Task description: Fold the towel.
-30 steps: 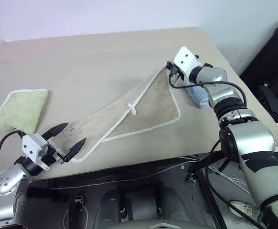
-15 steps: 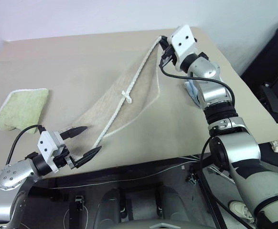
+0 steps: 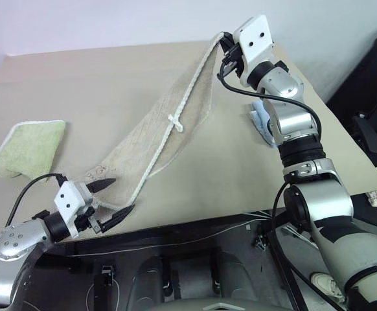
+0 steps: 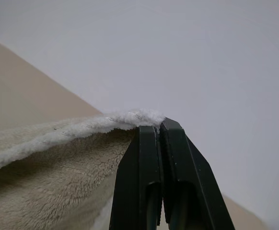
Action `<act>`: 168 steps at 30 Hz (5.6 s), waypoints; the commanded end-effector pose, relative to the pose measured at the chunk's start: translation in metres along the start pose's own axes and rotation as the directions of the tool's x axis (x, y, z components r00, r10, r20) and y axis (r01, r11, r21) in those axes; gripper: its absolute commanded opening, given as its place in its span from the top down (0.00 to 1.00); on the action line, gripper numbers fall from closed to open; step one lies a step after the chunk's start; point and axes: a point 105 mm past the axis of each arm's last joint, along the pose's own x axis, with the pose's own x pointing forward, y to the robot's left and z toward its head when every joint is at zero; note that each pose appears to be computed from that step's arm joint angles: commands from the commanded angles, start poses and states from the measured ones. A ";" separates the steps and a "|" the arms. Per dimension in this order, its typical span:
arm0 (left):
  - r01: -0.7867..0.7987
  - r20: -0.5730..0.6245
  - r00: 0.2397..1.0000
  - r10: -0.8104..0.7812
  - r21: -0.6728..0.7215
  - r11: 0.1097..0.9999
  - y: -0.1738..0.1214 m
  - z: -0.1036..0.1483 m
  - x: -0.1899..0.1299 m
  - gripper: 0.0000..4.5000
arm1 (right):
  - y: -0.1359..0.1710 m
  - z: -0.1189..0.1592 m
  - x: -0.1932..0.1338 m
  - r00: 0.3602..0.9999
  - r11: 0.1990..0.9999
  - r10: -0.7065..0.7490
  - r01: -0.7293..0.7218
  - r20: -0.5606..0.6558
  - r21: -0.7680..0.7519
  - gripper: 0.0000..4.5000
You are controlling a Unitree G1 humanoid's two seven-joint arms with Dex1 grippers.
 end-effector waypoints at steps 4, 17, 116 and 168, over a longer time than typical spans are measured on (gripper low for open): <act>0.004 -0.062 0.998 -0.001 0.061 0.998 0.004 -0.008 -0.004 0.00 | -0.008 0.019 0.002 0.997 0.999 -0.038 0.038 0.063 -0.008 1.00; 0.041 -0.160 0.986 -0.034 0.042 0.998 0.003 -0.040 0.020 0.09 | -0.011 0.010 -0.001 0.998 0.998 -0.057 0.058 0.034 -0.013 1.00; 0.050 -0.174 0.980 -0.096 -0.250 0.967 0.106 0.008 -0.102 0.99 | 0.035 -0.065 -0.267 0.380 0.596 0.743 -0.750 -0.551 0.286 1.00; -0.354 0.025 0.932 0.361 -0.144 0.924 0.169 -0.038 -0.006 0.53 | 0.017 -0.123 -0.112 0.803 0.874 0.480 -0.404 -0.354 0.269 0.54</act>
